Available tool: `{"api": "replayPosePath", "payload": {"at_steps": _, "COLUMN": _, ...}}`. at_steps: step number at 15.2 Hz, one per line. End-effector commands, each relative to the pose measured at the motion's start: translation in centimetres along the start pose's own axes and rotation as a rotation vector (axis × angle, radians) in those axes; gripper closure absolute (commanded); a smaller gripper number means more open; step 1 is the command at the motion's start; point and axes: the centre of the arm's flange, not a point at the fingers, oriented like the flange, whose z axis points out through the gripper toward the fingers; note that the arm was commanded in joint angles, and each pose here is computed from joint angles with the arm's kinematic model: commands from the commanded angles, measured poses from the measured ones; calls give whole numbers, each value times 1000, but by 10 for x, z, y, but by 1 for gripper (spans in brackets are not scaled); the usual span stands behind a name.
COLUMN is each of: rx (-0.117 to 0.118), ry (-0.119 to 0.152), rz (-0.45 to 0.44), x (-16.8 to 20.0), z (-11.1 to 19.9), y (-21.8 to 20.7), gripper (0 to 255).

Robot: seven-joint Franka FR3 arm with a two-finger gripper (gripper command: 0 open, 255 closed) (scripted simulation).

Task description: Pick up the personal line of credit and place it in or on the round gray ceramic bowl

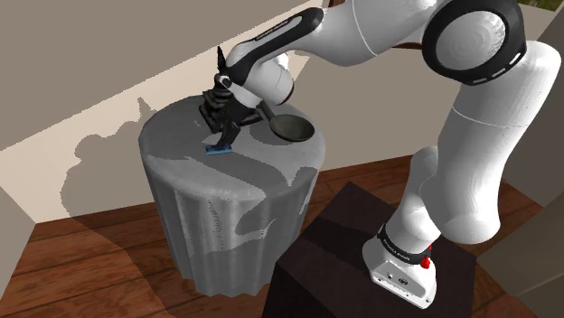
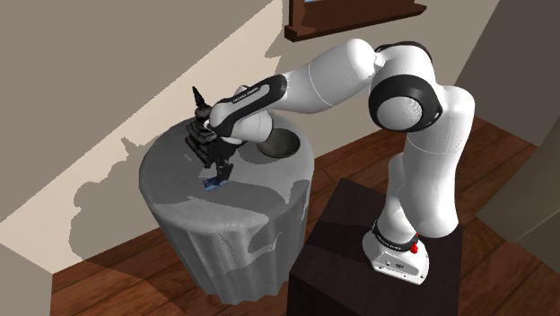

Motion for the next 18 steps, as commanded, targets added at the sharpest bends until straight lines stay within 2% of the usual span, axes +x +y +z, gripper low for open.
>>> {"api": "replayPosePath", "payload": {"at_steps": 1, "rx": 1, "ry": 2, "rz": -4, "x": 1, "z": 12, "y": 0, "gripper": 0}}
{"api": "replayPosePath", "payload": {"at_steps": 5, "rx": 1, "ry": 2, "rz": -4, "x": 1, "z": 30, "y": 0, "gripper": 0}}
{"api": "replayPosePath", "payload": {"at_steps": 12, "rx": 1, "ry": 2, "rz": -4, "x": 1, "z": 30, "y": 0, "gripper": 0}}
{"api": "replayPosePath", "payload": {"at_steps": 13, "rx": 1, "ry": 2, "rz": -4, "x": 1, "z": 30, "y": 0, "gripper": 255}}
{"api": "replayPosePath", "payload": {"at_steps": 18, "rx": 1, "ry": 2, "rz": -4, "x": 1, "z": 30, "y": 0, "gripper": 255}}
